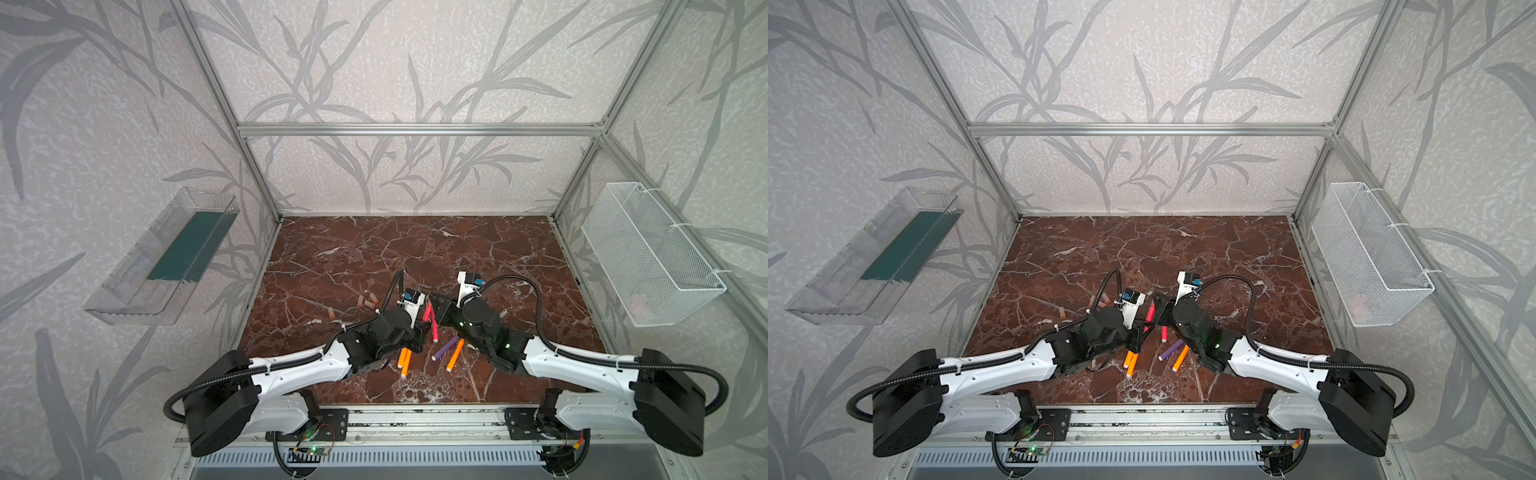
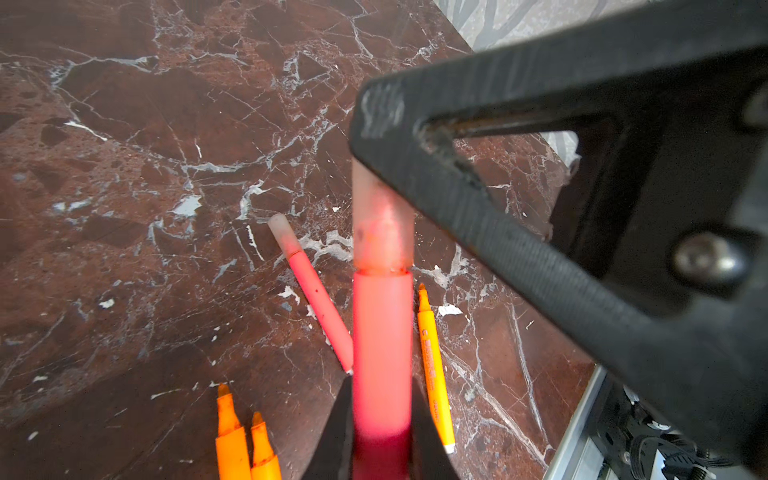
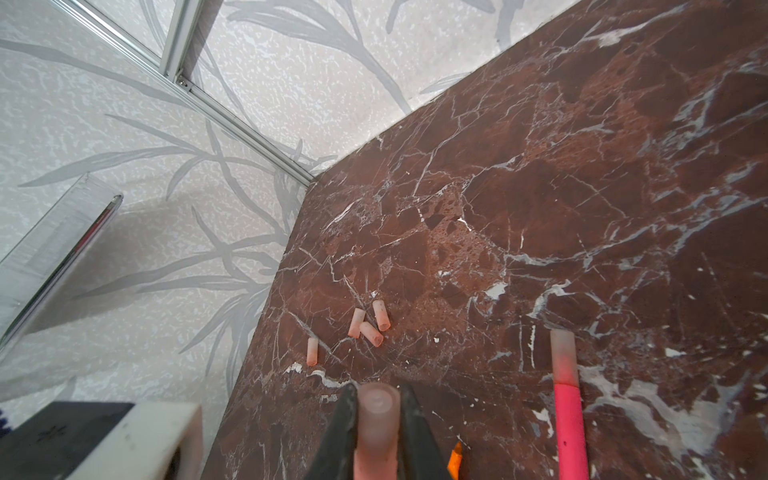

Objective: Insert the pens into the pen caps
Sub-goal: 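Align the cap over the marker tip with the right gripper while the left holds, then push the cap down onto the marker tip with the right gripper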

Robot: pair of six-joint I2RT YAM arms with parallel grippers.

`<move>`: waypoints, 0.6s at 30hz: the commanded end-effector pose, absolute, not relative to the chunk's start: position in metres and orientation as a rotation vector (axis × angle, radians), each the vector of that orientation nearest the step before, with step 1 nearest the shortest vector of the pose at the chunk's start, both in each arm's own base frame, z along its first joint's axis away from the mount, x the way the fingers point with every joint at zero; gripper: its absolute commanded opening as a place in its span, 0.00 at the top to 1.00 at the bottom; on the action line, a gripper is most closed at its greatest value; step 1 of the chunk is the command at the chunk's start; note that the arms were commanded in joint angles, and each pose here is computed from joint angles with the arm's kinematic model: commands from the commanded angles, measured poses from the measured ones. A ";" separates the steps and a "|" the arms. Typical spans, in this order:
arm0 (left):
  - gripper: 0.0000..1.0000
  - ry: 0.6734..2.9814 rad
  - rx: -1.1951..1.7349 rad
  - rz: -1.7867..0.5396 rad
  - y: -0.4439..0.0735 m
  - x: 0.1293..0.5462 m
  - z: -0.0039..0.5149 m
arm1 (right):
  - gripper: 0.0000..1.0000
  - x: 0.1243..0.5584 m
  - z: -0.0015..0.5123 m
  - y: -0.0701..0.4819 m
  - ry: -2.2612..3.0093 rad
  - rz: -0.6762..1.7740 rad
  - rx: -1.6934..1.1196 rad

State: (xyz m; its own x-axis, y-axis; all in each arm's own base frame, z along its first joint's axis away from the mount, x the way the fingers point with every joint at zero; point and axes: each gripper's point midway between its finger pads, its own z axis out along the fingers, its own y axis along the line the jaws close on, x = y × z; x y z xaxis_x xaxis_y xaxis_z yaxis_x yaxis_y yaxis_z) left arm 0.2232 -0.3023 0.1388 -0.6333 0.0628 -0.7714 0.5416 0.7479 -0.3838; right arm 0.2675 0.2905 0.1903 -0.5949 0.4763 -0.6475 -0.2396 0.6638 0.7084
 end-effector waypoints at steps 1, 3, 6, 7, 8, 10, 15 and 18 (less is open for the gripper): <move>1.00 2.048 0.396 -0.790 -0.300 0.236 0.168 | 0.78 0.246 0.187 0.312 2.010 1.102 0.065; 1.00 2.039 0.406 -0.798 -0.300 0.234 0.169 | 0.72 0.245 0.190 0.310 1.998 1.101 0.070; 1.00 2.033 0.444 -0.808 -0.302 0.231 0.166 | 0.60 0.246 0.197 0.304 1.978 1.084 0.075; 1.00 2.033 0.457 -0.806 -0.302 0.230 0.165 | 0.55 0.246 0.201 0.302 1.969 1.075 0.072; 1.00 2.032 0.470 -0.807 -0.302 0.228 0.164 | 0.50 0.246 0.203 0.299 1.964 1.065 0.072; 1.00 2.028 0.492 -0.813 -0.303 0.226 0.162 | 0.38 0.247 0.212 0.290 1.939 1.039 0.083; 1.00 2.015 0.551 -0.834 -0.305 0.219 0.156 | 0.19 0.247 0.233 0.265 1.873 0.975 0.115; 1.00 2.005 0.589 -0.856 -0.308 0.214 0.155 | 0.17 0.248 0.238 0.259 1.852 0.957 0.130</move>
